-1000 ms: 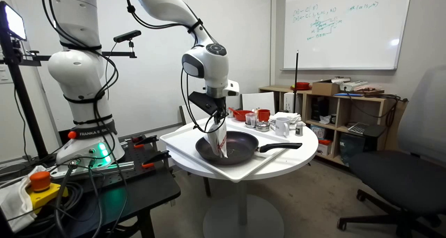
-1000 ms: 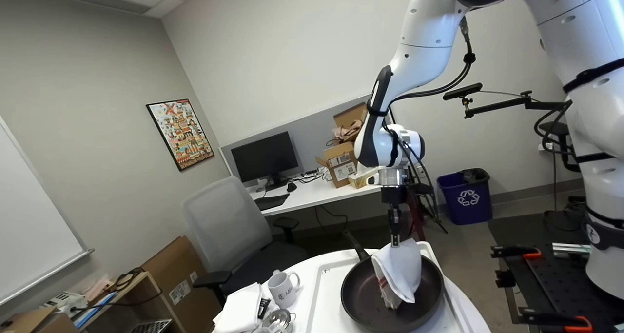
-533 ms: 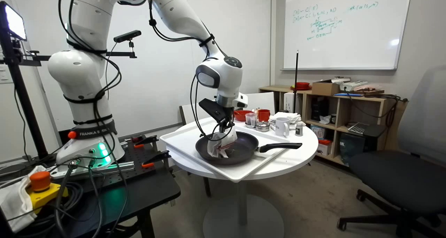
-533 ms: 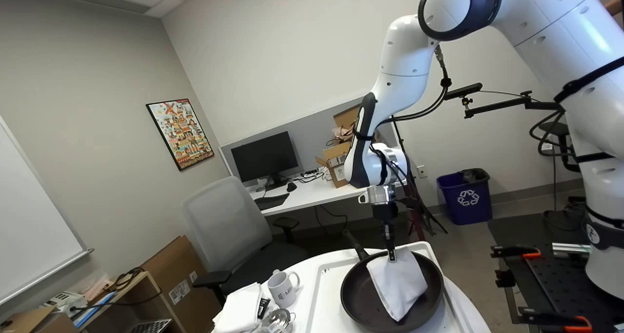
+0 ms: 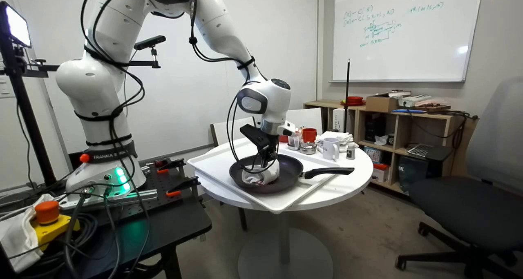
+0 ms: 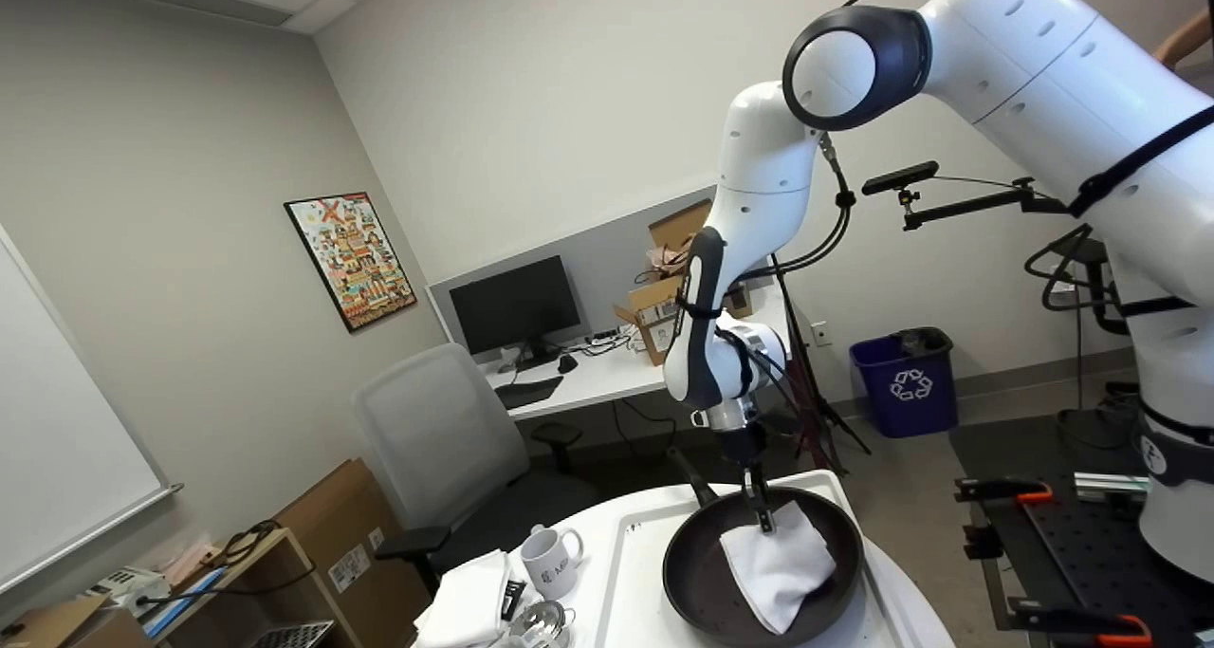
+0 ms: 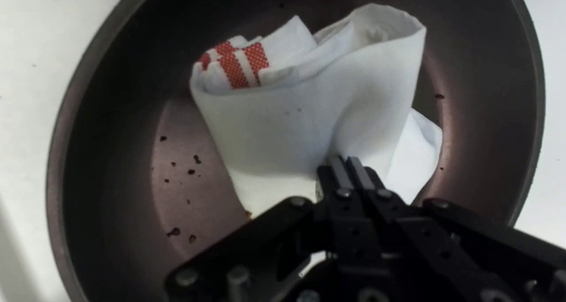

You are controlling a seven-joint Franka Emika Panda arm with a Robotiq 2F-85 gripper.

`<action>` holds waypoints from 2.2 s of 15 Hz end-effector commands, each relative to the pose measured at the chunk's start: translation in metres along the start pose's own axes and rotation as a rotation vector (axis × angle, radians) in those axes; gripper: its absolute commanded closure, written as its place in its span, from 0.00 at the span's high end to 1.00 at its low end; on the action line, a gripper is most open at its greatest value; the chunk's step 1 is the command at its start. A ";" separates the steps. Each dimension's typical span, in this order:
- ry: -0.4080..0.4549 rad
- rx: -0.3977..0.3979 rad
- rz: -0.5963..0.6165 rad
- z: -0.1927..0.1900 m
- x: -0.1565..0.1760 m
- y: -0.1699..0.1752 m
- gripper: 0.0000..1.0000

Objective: Wipe the pan with the white towel

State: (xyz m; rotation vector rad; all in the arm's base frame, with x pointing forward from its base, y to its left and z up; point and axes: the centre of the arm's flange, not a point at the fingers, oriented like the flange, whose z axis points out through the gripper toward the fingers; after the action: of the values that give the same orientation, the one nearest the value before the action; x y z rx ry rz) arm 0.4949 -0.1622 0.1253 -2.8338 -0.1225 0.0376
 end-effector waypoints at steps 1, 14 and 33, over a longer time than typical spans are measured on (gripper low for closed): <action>-0.060 -0.034 0.013 0.024 0.019 0.004 0.01; -0.069 -0.271 -0.252 0.065 -0.013 -0.071 0.42; -0.069 -0.305 -0.322 0.076 -0.020 -0.084 0.75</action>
State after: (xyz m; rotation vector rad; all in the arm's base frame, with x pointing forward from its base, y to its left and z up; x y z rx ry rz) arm 0.4622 -0.0558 0.0780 -3.0752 -0.6719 0.0415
